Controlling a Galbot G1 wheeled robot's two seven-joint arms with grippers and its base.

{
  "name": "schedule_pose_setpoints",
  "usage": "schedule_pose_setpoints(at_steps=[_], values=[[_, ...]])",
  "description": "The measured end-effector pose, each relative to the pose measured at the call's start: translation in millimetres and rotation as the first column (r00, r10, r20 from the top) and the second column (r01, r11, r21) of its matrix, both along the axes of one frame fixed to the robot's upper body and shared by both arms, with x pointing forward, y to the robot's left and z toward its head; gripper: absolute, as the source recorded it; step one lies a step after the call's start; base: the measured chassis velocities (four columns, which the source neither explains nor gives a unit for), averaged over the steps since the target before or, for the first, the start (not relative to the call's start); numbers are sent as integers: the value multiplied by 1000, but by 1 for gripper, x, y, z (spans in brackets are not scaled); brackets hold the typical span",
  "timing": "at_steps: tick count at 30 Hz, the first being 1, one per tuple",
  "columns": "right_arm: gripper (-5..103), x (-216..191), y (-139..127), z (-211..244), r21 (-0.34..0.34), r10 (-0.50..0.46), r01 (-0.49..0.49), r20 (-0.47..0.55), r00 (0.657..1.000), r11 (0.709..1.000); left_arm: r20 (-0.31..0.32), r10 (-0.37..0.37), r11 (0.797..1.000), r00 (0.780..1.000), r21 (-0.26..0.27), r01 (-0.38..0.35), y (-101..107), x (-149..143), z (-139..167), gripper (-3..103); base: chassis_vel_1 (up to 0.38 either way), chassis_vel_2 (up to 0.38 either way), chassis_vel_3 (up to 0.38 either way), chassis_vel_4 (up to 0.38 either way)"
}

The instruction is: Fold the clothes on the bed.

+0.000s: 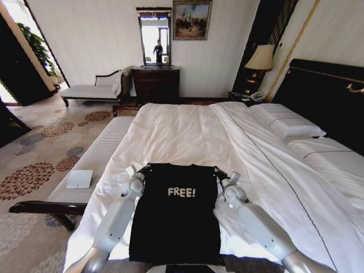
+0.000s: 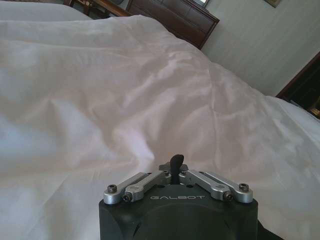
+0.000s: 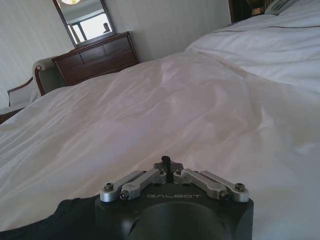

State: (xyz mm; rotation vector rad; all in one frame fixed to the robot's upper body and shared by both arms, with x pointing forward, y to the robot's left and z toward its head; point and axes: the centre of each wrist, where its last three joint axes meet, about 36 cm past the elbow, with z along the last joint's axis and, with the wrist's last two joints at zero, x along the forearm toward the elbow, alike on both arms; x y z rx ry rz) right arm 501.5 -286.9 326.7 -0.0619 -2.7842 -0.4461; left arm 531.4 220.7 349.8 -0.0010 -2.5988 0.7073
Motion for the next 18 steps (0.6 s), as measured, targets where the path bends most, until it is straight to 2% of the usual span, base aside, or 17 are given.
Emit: schedule_pose_setpoints(at_steps=[7, 14, 15, 17, 18], values=[[1, 12, 13, -16, -13, 2, -2, -1, 1000, 1000, -29, 4, 1000, 1000, 2, -4, -10, 3, -18, 1, 0, 0, 0, 0], [1, 18, 20, -27, -87, -37, 33, -38, 999, 996, -57, 20, 1000, 998, 6, -20, -15, 6, -26, 0, 0, 0, 0, 0], [1, 17, 20, -28, -93, -41, 37, -40, 998, 995, -59, 27, 1000, 998, 8, -26, -15, 6, -25, 6, 0, 0, 0, 0], [1, 16, 21, -28, -96, -43, 39, -40, 998, 995, -58, 30, 1000, 998, 7, -29, -15, 6, -24, 6, 0, 0, 0, 0], [-2, 14, 22, -27, -100, -44, 40, -38, 998, 994, -55, 32, 999, 998, 6, -32, -14, 5, -21, 11, 0, 0, 0, 0]])
